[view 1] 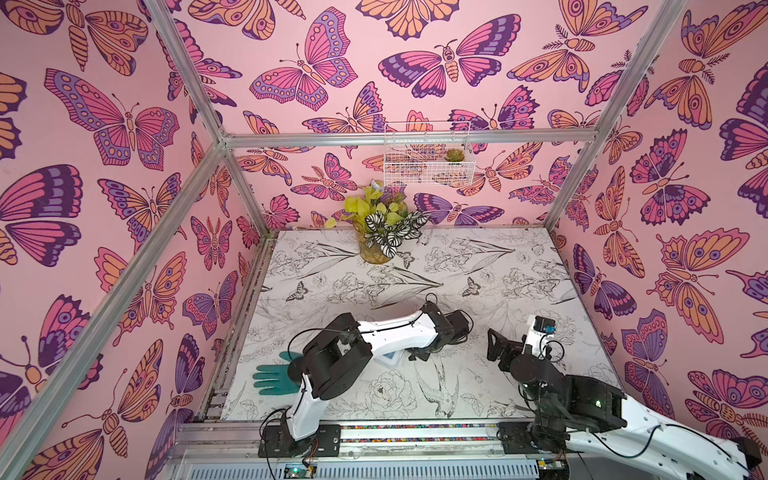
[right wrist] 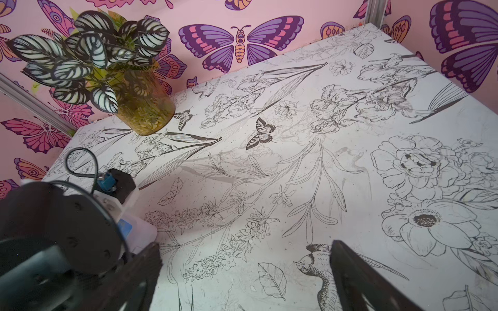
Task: Insert the battery into the alarm
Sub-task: Adjust the alarm at the center of the board, then reset both arms
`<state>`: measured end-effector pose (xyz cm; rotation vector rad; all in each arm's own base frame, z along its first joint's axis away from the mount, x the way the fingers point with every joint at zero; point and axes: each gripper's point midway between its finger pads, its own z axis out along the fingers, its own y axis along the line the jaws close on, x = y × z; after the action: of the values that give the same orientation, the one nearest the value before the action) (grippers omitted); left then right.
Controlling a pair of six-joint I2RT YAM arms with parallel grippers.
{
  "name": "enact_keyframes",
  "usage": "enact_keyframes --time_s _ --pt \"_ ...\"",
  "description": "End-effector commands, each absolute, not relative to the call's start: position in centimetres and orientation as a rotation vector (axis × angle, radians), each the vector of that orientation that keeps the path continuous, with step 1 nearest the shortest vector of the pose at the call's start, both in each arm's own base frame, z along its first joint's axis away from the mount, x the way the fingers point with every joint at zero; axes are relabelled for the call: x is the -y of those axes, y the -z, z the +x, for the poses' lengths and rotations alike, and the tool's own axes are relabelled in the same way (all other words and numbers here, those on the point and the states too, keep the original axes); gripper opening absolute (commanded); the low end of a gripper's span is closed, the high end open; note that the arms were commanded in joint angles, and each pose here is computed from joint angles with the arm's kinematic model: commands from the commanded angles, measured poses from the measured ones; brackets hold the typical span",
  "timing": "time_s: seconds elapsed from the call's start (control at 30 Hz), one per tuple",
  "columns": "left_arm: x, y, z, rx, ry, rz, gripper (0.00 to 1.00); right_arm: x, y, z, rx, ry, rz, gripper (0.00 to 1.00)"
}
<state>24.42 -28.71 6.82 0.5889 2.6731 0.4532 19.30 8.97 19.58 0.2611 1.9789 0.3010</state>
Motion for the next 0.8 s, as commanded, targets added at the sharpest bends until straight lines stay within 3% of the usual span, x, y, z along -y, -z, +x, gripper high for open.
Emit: enact_keyframes --time_s 0.0,0.17,0.27,0.47,0.63,0.77 --pt "31.1 -11.5 24.6 -2.598 -0.138 0.567 0.76 -8.1 -22.2 19.7 -1.921 -0.232 0.241 0.99" --pt "29.8 -17.1 26.5 -2.385 0.154 0.487 0.82 -7.8 -24.8 20.6 -1.815 -0.121 0.186 0.99" --pt "24.9 -19.2 28.6 -2.282 0.228 0.325 0.96 -8.1 -26.2 21.5 -1.733 0.018 0.084 0.99" --pt "10.6 -22.7 31.2 -2.002 -0.142 -0.026 1.00 -6.3 -28.3 23.7 -1.638 0.284 0.123 0.99" --pt "3.7 -22.7 31.1 -1.810 -0.400 -0.183 1.00 -2.9 -22.8 29.5 -1.825 0.204 0.204 0.97" --pt "1.1 -20.3 31.3 -1.769 -0.376 -0.225 1.00 1.5 -19.7 31.0 -1.886 0.297 0.331 0.99"
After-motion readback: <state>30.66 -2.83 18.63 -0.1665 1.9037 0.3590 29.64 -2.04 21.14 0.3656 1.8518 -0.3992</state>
